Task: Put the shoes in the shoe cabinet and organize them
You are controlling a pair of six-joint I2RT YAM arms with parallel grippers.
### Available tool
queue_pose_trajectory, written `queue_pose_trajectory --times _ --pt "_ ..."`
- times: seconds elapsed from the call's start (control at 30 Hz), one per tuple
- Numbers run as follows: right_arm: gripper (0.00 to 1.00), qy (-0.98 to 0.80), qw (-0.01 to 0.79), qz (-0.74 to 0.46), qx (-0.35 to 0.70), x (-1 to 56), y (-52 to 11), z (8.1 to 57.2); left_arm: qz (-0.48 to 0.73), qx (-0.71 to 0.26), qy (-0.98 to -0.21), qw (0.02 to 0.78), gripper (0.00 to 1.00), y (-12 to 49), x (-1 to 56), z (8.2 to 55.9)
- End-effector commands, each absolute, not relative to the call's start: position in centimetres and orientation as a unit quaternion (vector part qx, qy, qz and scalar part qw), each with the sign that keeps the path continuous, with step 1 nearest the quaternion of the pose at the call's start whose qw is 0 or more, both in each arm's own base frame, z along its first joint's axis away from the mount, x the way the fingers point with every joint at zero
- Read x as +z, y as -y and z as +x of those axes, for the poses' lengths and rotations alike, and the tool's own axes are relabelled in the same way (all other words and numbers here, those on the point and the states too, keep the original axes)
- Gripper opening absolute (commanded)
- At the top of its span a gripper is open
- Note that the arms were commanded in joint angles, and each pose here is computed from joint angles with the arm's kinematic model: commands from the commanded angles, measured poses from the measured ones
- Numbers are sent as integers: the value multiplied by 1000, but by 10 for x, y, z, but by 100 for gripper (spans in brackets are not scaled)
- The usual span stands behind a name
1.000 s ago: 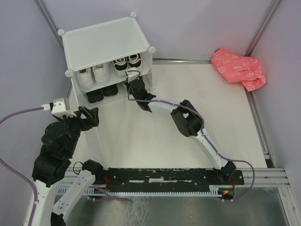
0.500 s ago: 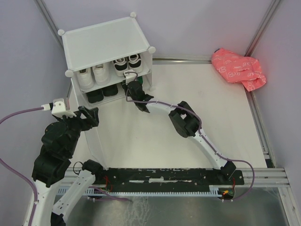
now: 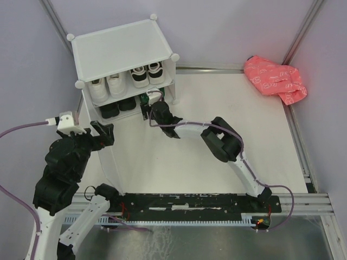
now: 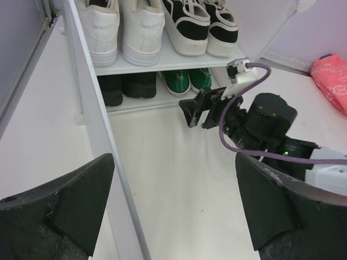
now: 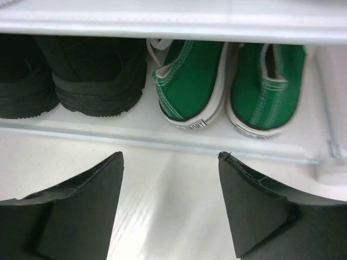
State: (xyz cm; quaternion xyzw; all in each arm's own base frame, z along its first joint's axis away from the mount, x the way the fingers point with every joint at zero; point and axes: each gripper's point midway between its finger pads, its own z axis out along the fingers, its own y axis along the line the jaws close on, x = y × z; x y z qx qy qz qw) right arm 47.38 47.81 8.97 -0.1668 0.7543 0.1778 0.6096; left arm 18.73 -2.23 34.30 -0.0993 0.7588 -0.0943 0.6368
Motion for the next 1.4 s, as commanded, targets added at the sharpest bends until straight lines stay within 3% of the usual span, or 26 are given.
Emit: queue_pose_trajectory --times 0.0,0.13,0.23,0.37,0.67,0.83,1.07,1.17,1.37 --pt "82 -702 665 -124 224 195 -457 456 -79 -80 -757 643 99 21 362 188" --pt "100 -720 663 -114 170 200 -409 442 -94 -58 -749 653 99 7 378 179" --pt "99 -747 640 -116 139 205 -375 437 -125 -26 -745 654 99 -12 383 168" --pt "99 -787 590 -84 161 194 -329 439 -176 12 -746 642 91 -37 376 151" --pt "99 -811 572 -44 118 186 -252 434 -213 -36 -753 621 87 -33 335 132" --pt "99 -818 566 -12 105 197 -223 435 -212 -117 -729 640 87 -3 325 156" --pt "99 -808 581 38 88 215 -178 426 -155 -274 -626 713 86 63 384 217" --pt "99 -807 583 39 83 222 -170 420 -99 -324 -628 701 85 106 407 252" --pt "99 -817 571 26 77 219 -163 410 -63 -324 -610 720 85 126 438 290"
